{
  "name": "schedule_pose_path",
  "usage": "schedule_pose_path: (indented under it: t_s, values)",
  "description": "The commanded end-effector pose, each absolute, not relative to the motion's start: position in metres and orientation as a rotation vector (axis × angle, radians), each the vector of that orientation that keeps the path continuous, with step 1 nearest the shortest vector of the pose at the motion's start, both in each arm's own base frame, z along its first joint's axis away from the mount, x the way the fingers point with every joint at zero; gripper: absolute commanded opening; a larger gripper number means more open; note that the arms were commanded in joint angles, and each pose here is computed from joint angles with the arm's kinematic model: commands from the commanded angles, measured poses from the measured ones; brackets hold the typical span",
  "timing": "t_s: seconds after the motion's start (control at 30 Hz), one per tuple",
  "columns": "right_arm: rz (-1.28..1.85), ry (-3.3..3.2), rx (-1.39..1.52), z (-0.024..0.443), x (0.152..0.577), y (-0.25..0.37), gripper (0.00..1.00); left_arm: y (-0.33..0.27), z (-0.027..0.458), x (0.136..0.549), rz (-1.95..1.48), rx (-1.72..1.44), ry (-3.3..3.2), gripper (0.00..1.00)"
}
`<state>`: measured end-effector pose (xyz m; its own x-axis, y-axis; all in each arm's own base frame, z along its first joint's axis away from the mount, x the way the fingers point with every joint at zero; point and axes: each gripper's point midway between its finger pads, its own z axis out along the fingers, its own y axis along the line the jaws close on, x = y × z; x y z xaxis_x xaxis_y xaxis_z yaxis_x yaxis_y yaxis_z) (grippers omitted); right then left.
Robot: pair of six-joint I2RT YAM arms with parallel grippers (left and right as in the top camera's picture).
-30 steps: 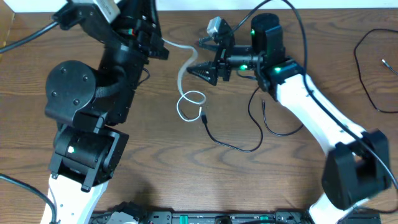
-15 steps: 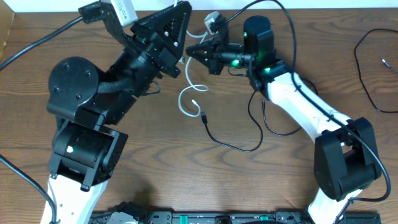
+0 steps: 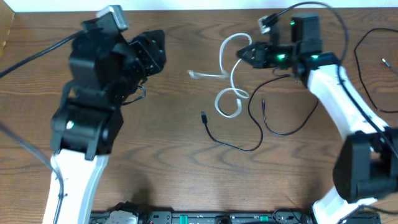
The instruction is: Untangle cables
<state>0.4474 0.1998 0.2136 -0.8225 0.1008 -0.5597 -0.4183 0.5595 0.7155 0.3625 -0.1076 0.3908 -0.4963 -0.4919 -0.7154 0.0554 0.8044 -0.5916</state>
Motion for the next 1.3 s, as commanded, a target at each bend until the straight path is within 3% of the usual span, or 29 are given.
schedule_pose_path:
  t_s: [0.0, 0.1, 0.23, 0.4, 0.6, 0.77, 0.9, 1.17, 1.2, 1.27]
  values:
    - [1.156, 2.129, -0.16, 0.274, 0.447, 0.171, 0.01, -0.106, 0.366, 0.376, -0.643, -0.358, 2.069, 0.57]
    - [1.11, 2.025, 0.009, 0.318, 0.453, 0.13, 0.01, -0.108, 0.349, 0.383, -0.629, -0.37, 2.117, 0.62]
    - [0.99, 1.86, 0.196, 0.364, 0.463, 0.06, 0.01, -0.109, 0.339, 0.387, -0.619, -0.378, 2.148, 0.62]
    - [0.867, 1.71, 0.399, 0.388, 0.468, -0.036, 0.01, -0.109, 0.333, 0.386, -0.612, -0.383, 2.17, 0.63]
    - [0.447, 1.647, 0.713, 0.363, 0.442, -0.189, 0.01, -0.108, 0.329, 0.383, -0.606, -0.387, 2.189, 0.63]
    - [0.302, 1.619, 0.897, 0.331, 0.425, -0.264, 0.01, -0.108, 0.327, 0.382, -0.603, -0.39, 2.198, 0.62]
    - [0.276, 1.634, 0.973, 0.295, 0.429, -0.295, 0.01, -0.107, 0.325, 0.381, -0.6, -0.393, 2.208, 0.63]
    - [0.295, 1.633, 0.93, 0.23, 0.481, -0.315, 0.02, -0.107, 0.324, 0.381, -0.598, -0.394, 2.213, 0.63]
    - [0.301, 1.642, 0.93, 0.223, 0.485, -0.313, 0.05, -0.107, 0.324, 0.381, -0.598, -0.394, 2.213, 0.63]
    - [0.322, 1.68, 0.939, 0.202, 0.493, -0.306, 0.47, -0.107, 0.324, 0.381, -0.598, -0.394, 2.213, 0.62]
